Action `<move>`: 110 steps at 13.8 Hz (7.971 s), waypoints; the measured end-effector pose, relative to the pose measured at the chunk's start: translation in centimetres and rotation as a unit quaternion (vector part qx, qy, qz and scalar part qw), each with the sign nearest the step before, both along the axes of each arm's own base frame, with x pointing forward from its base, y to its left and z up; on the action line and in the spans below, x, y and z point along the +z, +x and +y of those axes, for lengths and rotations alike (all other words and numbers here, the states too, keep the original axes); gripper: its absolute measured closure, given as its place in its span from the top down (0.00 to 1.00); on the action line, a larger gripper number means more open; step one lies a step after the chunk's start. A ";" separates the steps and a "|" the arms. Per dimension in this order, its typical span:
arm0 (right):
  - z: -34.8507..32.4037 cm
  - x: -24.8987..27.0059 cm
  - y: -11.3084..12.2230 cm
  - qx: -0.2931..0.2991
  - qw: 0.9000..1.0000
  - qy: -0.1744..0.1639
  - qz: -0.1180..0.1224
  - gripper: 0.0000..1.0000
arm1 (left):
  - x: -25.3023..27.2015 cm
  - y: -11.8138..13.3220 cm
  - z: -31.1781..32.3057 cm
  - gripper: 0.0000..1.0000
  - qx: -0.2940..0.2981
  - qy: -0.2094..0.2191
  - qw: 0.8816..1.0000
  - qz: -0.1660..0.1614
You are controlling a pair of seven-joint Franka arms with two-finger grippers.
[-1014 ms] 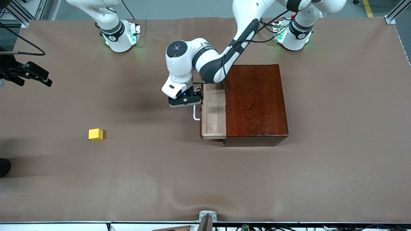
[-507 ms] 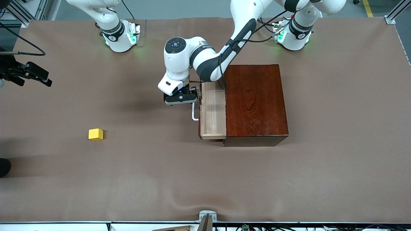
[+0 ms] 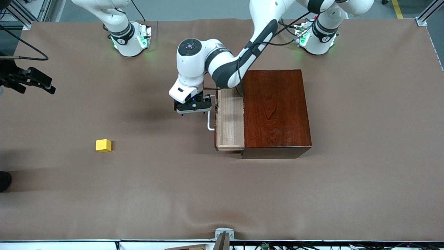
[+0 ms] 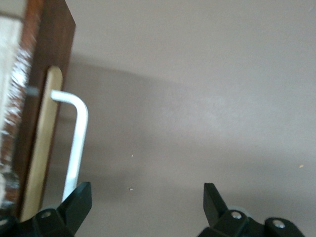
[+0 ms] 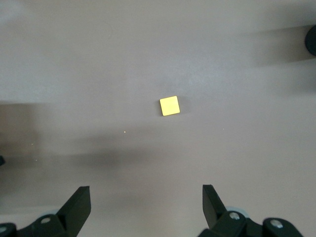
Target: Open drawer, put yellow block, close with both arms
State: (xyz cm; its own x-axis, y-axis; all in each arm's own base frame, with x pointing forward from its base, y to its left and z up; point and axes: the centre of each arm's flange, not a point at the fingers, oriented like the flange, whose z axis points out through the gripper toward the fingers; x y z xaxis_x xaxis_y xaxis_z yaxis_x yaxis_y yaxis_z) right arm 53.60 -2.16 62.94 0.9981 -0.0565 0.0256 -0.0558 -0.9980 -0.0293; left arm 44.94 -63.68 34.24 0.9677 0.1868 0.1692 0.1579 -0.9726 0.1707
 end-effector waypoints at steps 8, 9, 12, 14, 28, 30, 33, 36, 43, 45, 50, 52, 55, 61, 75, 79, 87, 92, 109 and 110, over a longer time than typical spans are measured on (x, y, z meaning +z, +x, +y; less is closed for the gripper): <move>-2.7 -8.0 6.7 0.017 1.000 -0.011 0.002 1.00 | 17.5 13.0 20.1 1.00 0.116 0.018 0.993 0.025; -2.8 -10.6 7.8 0.018 1.000 -0.011 0.005 1.00 | 18.0 14.2 22.8 1.00 0.115 0.030 0.992 0.032; -2.8 -18.5 9.6 0.031 0.999 -0.015 -0.002 1.00 | 20.6 17.2 31.4 1.00 0.110 0.051 0.991 0.047; -2.8 -23.3 9.3 0.057 0.998 -0.019 -0.014 1.00 | 22.1 18.7 37.2 1.00 0.114 0.056 0.991 0.051; -3.6 -42.5 7.1 0.097 0.994 -0.015 0.047 1.00 | 25.8 17.0 56.9 1.00 0.003 0.085 0.995 0.058; -3.7 -44.2 7.1 0.097 0.994 -0.015 0.045 1.00 | 26.3 15.7 57.1 1.00 -0.015 0.088 0.994 0.068; -3.7 -44.8 7.1 0.097 0.994 -0.015 0.043 0.81 | 28.0 14.0 58.3 1.00 -0.033 0.088 0.993 0.070; -3.7 -44.5 7.3 0.098 0.994 -0.016 0.040 0.56 | 29.1 12.5 58.4 1.00 -0.065 0.090 0.991 0.079; -3.5 -25.8 8.5 0.093 0.993 -0.012 0.073 0.56 | 29.6 11.1 58.3 1.00 -0.191 0.101 0.972 0.095; -2.7 -17.2 6.2 0.094 0.993 -0.013 0.072 0.56 | 29.6 10.8 58.2 1.00 -0.200 0.101 0.969 0.102; 5.2 -5.8 1.7 0.038 0.997 -0.009 0.072 0.56 | 29.6 10.6 58.6 1.00 -0.194 0.100 0.970 0.109; 11.7 -5.0 1.2 0.002 0.998 -0.005 0.069 0.56 | 29.1 10.8 58.7 1.00 -0.191 0.099 0.970 0.113; 23.1 -5.0 -1.0 -0.045 0.997 0.002 0.063 0.56 | 28.5 11.4 59.0 1.00 -0.171 0.098 0.974 0.112; 45.5 -9.8 -6.9 -0.083 0.995 0.004 0.053 0.56 | 28.8 11.7 59.6 1.00 -0.163 0.104 0.975 0.105; 56.4 -22.9 -6.1 -0.013 0.999 0.024 0.028 0.56 | 27.9 12.4 58.7 1.00 -0.174 0.164 0.965 0.111; 56.4 -25.7 -5.5 -0.017 0.999 0.016 0.034 0.56 | 28.0 12.4 58.6 1.00 -0.175 0.164 0.965 0.110; 55.5 -28.9 -4.4 -0.029 0.999 0.013 0.033 0.71 | 28.0 12.4 58.5 1.00 -0.175 0.164 0.965 0.110; 55.5 -25.5 -4.3 -0.035 0.999 0.024 0.028 1.00 | 28.0 12.4 58.5 1.00 -0.175 0.164 0.965 0.110; 26.1 -1.4 4.5 -0.071 0.997 0.000 0.040 1.00 | 28.1 12.4 58.7 1.00 -0.172 0.129 0.971 0.107; 23.1 -0.7 4.9 -0.064 0.997 0.000 0.037 1.00 | 28.2 12.4 58.6 1.00 -0.172 0.128 0.971 0.106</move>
